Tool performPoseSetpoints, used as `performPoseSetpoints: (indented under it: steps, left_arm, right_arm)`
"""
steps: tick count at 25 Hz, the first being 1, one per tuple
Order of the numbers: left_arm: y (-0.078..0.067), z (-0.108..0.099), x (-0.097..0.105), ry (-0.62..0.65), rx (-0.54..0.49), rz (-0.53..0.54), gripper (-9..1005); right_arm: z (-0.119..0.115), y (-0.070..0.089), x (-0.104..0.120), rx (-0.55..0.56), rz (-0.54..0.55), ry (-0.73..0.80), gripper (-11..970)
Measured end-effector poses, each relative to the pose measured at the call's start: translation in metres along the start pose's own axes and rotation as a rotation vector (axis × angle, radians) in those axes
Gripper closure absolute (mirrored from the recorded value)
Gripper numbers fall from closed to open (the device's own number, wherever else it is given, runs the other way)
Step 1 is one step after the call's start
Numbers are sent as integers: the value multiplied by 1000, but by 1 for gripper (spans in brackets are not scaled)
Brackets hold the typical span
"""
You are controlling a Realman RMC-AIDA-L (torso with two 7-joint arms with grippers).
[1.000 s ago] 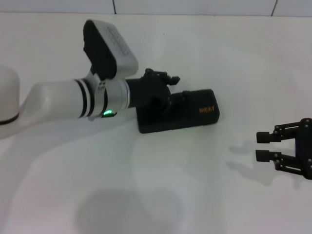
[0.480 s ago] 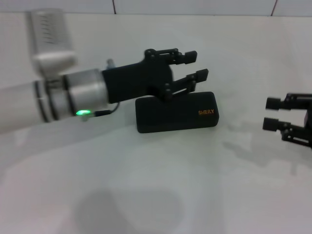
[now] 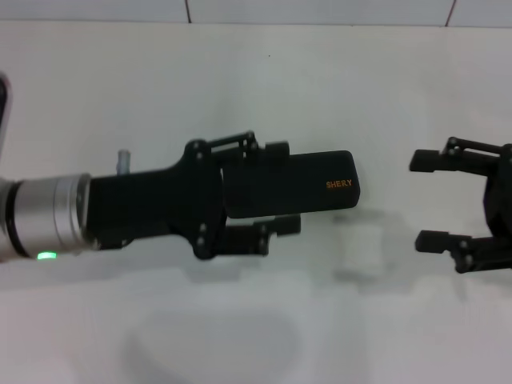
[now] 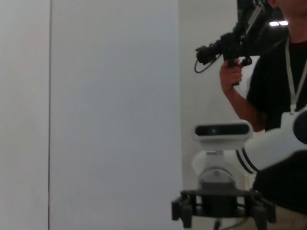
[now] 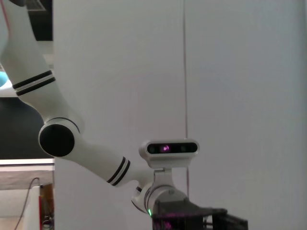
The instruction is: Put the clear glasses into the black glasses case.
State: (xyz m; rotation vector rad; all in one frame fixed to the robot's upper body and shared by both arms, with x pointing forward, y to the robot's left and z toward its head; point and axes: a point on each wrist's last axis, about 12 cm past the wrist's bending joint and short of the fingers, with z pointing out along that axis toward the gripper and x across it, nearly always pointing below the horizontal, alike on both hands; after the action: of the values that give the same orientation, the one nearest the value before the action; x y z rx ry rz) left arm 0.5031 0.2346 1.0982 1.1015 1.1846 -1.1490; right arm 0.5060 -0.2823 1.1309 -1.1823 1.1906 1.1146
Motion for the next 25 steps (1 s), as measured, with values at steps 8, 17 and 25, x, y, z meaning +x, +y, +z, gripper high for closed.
performPoseSetpoints:
  steps: [8, 17, 25]
  left_arm:
    - [-13, -8, 11, 9, -18, 10, 208]
    - [-7, -5, 8, 45, 17, 15, 210]
    - [7, 4, 4, 39, 0, 16, 210]
  right_arm:
    - [12, -1, 9, -53, -14, 33, 146]
    - [17, 5, 30, -21, -11, 67, 146]
    - [17, -2, 33, 2, -112, 109, 146]
